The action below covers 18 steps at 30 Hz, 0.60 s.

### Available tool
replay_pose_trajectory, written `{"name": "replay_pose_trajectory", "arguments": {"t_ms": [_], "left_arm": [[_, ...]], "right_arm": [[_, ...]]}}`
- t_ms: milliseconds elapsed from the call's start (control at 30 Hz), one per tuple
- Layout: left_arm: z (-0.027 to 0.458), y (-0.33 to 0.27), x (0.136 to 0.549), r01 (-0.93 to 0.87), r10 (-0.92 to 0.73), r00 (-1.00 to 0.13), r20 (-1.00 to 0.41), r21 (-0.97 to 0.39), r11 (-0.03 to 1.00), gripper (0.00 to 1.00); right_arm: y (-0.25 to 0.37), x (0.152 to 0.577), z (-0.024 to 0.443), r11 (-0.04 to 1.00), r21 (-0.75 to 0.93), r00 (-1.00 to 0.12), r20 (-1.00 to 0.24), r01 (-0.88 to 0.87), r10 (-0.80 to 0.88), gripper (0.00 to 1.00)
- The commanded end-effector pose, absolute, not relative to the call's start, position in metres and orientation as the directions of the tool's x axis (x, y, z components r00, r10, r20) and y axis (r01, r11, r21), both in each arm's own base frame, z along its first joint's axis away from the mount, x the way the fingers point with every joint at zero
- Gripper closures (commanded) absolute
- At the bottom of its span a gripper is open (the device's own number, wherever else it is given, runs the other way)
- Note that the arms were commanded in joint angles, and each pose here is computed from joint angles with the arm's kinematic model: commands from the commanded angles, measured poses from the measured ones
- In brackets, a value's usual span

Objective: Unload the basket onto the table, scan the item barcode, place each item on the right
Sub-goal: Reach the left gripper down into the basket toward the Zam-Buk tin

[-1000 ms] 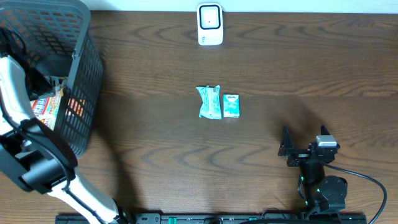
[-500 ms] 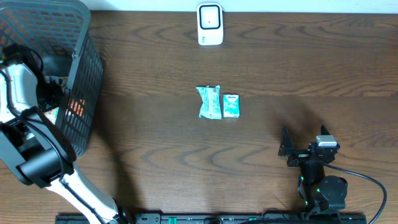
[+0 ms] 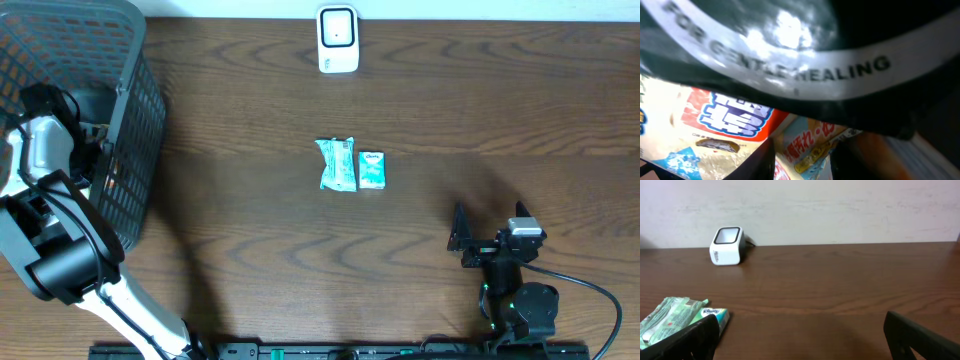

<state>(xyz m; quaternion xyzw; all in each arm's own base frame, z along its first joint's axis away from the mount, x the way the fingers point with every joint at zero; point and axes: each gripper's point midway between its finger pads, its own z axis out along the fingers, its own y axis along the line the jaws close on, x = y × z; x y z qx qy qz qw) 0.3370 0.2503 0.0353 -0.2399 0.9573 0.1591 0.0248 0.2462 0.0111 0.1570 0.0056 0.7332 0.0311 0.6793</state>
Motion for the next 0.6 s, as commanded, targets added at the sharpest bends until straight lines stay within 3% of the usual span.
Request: {"name": "replay_pose_trajectory", "arguments": {"t_ms": [0,67,367,567], "left_arm": [[0.022,0.255,0.325,-0.458,-0.461,-0.884,-0.076,0.333,0.824,0.76],[0.024,0.255,0.325,-0.461,-0.462,-0.883,-0.081,0.333,0.823,0.92],[0.080,0.259,0.337,-0.590,-0.534,-0.807,-0.253,0.296,0.751,0.93],[0.146,0.260,0.338,-0.729,-0.600,-0.665,-0.444,0.211,0.652,0.93]], "right_arm": [[0.010,0.246,0.157,0.999,0.041,-0.076,-0.996,-0.030,0.039,0.01],[0.010,0.246,0.157,0.999,0.041,-0.076,-0.996,-0.030,0.039,0.01],[0.010,0.246,0.157,0.999,0.041,-0.076,-0.996,-0.030,0.039,0.01],[0.010,0.246,0.157,0.999,0.041,-0.076,-0.996,-0.030,0.039,0.01]]}}
